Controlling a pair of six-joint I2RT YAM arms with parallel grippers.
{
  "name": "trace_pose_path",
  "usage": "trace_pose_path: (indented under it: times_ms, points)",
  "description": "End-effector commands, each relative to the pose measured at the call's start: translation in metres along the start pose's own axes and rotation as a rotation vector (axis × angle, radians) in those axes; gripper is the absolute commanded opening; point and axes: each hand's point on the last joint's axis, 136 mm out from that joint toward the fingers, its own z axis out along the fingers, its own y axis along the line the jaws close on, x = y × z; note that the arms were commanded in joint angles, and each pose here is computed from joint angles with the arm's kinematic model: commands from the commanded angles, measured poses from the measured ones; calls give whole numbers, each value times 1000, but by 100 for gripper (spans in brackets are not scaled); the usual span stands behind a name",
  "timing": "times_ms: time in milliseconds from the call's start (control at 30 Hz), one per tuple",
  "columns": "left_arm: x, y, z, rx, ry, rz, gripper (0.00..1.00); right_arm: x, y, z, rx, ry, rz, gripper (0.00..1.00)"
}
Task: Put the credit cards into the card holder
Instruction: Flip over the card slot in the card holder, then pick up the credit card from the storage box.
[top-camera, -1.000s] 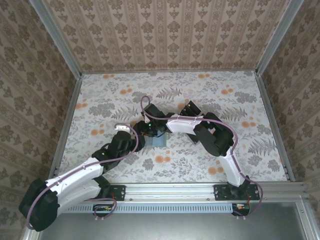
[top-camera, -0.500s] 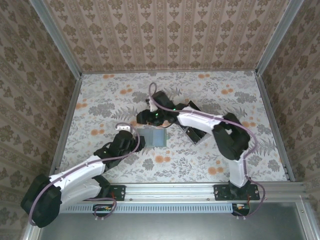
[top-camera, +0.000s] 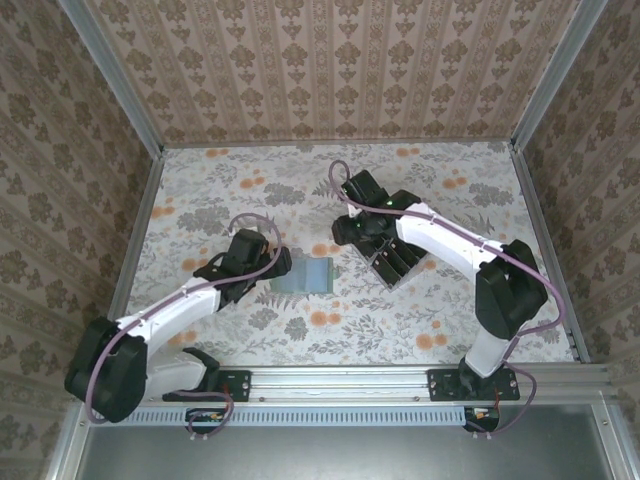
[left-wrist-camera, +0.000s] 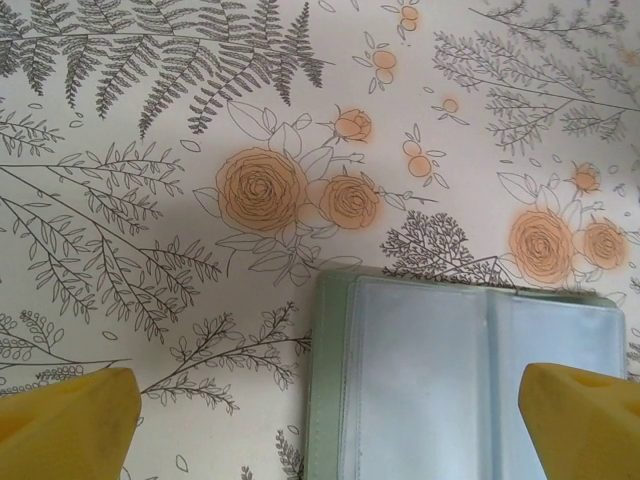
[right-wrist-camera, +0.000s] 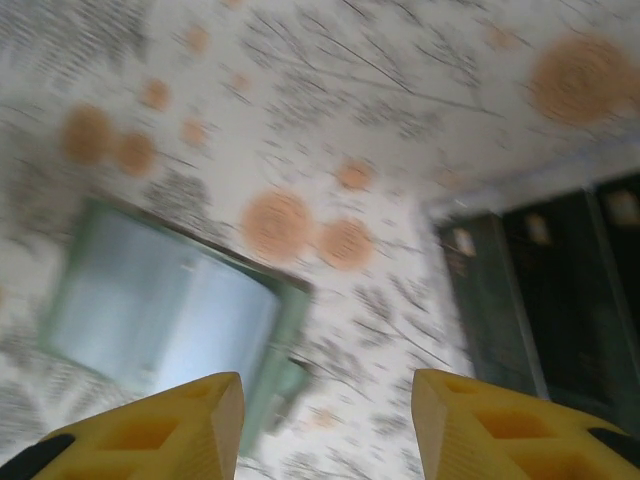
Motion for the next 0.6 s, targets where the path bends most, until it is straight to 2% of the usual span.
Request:
trace_pose_path:
  times_ms: [0,300,567]
  points:
    - [4,-2,-1,6,52,29,100,31,-42,-14,191,80,-96,48]
    - [7,0,0,7,65,11,100,75,-68,-13,282,173,-128,41]
    - [9,-1,2,12,73,-2,100,88,-77,0,321,220,-148,39]
